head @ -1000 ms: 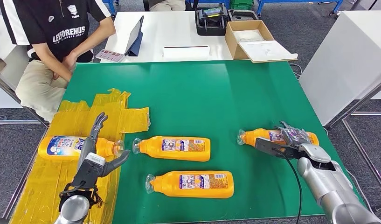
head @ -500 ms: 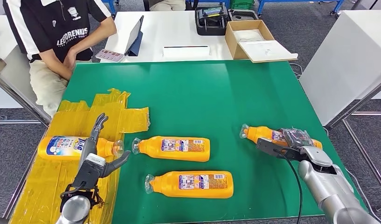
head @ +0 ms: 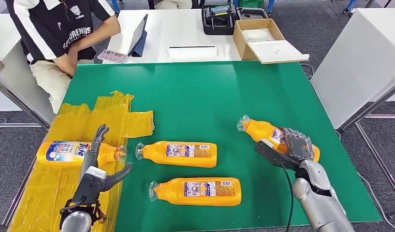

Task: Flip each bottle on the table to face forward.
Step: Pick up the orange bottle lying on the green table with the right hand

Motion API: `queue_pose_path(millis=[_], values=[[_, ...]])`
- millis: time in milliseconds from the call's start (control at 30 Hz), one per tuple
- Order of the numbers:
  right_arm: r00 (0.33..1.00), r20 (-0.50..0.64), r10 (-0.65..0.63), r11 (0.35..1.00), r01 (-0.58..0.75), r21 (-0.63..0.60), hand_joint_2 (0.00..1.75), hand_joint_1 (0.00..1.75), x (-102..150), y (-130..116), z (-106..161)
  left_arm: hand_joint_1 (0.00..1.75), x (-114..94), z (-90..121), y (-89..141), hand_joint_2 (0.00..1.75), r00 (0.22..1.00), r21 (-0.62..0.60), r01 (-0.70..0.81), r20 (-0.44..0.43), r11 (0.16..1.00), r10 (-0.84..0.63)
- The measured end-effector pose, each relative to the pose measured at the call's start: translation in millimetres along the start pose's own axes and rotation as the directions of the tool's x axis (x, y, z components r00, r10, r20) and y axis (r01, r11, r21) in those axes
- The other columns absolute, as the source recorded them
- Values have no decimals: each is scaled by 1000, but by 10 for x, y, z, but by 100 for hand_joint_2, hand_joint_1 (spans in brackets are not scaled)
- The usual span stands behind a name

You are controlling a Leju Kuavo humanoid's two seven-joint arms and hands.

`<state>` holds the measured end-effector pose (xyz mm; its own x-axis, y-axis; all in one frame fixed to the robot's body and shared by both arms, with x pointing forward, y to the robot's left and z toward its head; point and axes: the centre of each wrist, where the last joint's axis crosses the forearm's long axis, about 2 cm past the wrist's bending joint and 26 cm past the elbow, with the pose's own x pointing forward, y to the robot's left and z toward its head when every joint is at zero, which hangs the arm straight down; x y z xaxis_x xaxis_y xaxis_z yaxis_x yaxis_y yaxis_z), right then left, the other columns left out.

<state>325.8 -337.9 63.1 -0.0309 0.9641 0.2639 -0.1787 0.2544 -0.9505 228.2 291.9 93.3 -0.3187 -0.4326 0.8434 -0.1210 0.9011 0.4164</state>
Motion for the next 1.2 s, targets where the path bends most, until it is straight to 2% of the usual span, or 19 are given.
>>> queue_pose_path(millis=[133,300,433,667,767,867,1033,1200], values=[[985,103,-138,965,157,-209,175,175,459,-3,147,0,11,37,42,175,1000,14,15,8,1000,-15],[940,239,-243,859,323,-397,175,175,905,-105,307,0,66,7,46,175,999,8,24,38,1000,-24],[922,275,-272,827,370,-423,175,175,1027,-145,360,0,102,-12,27,175,998,0,25,52,1000,-25],[908,301,-291,803,403,-439,175,175,1088,-180,379,0,112,-17,27,175,998,-5,29,59,1000,-29],[878,349,-326,760,463,-455,175,175,1122,-184,379,0,138,-55,3,175,998,-17,23,64,1000,-22],[820,425,-384,697,559,-448,175,175,1227,-203,344,0,226,-211,-54,175,997,-43,15,79,999,-11],[696,561,-448,612,696,-375,175,175,1510,-254,180,0,519,-649,-216,175,987,-127,-27,156,991,47],[607,627,-488,584,761,-282,175,175,1751,-219,42,0,819,-1027,-388,175,969,-197,-63,224,978,108]])
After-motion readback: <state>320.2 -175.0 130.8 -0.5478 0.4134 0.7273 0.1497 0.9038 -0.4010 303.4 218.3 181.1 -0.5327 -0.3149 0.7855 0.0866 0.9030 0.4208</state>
